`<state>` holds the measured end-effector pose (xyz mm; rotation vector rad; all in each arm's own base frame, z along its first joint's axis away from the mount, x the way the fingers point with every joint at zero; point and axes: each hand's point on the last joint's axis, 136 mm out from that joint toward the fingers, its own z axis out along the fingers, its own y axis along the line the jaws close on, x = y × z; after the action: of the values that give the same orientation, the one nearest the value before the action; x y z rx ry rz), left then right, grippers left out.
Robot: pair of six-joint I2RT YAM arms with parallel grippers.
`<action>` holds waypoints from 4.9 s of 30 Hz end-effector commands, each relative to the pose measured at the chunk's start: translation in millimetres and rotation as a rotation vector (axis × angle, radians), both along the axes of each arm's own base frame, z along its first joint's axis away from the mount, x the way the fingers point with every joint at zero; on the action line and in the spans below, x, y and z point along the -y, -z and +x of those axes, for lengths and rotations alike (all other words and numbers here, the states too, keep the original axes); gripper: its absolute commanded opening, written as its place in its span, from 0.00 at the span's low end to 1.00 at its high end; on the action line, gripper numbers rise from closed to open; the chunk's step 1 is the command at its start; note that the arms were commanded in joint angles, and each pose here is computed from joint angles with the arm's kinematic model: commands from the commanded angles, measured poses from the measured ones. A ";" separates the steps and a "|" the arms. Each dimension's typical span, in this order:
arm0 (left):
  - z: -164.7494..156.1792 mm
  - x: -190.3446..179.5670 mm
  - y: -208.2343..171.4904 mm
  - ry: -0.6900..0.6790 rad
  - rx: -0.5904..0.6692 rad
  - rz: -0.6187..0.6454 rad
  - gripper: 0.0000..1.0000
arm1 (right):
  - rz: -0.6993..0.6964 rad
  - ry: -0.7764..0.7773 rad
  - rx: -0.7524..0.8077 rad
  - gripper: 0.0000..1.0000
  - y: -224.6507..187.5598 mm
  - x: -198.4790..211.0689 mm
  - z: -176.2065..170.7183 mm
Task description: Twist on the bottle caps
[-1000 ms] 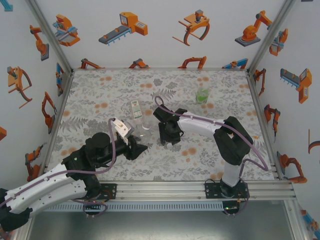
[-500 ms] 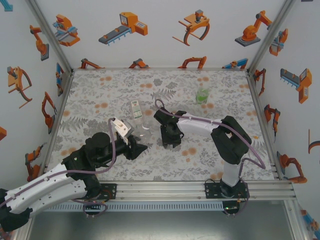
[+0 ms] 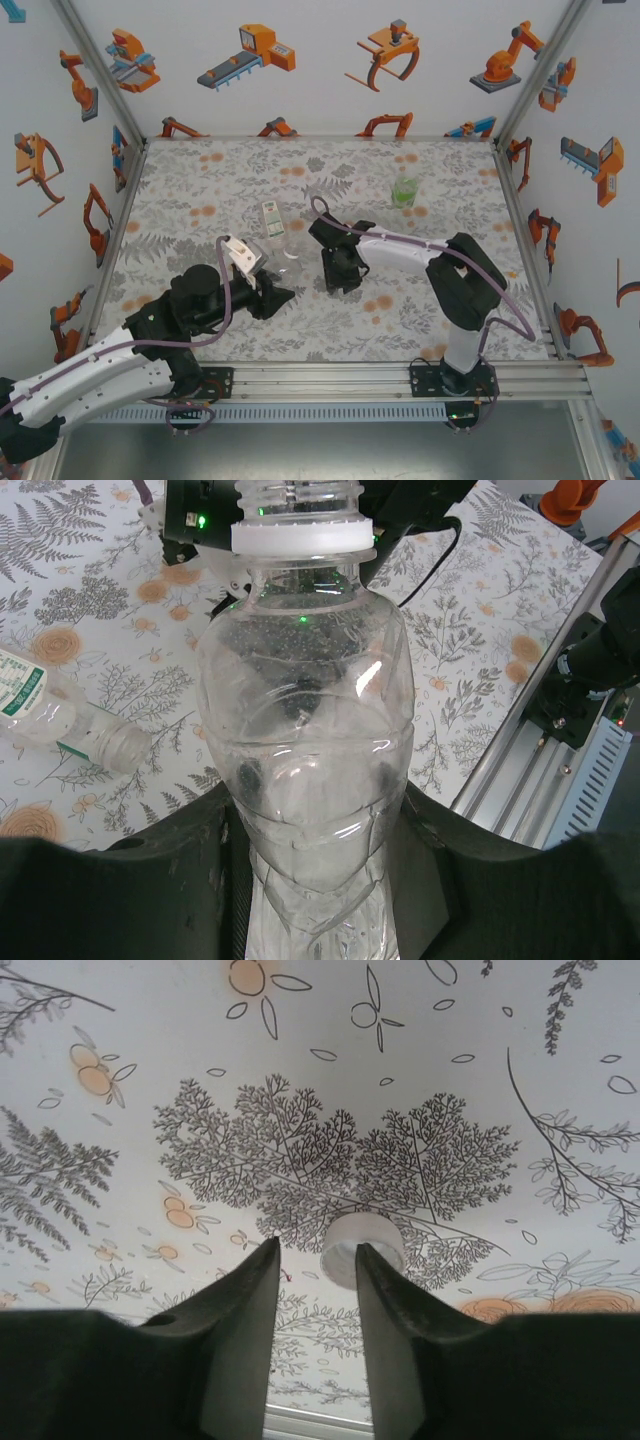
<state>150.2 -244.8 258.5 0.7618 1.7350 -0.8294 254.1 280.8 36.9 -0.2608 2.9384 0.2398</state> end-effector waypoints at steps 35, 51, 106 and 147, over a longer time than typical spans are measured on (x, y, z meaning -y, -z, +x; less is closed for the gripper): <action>2.7 -3.2 -4.4 -0.025 -0.006 -0.036 0.00 | -0.041 0.020 -0.005 0.50 11.2 18.8 -1.5; 3.4 -6.0 -5.8 -0.035 0.001 -0.039 0.00 | 0.003 0.016 0.034 0.44 -16.9 8.0 8.7; 5.2 -16.3 -6.8 -0.076 0.009 -0.065 0.00 | -0.002 0.017 0.005 0.43 -2.0 7.8 5.3; 6.8 -15.3 -9.3 -0.081 0.010 -0.079 0.00 | -0.014 0.031 0.013 0.48 -4.1 17.6 5.9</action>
<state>154.6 -229.6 261.2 0.6659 1.7255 -0.8189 260.9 267.7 48.9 -0.2136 2.9094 0.2458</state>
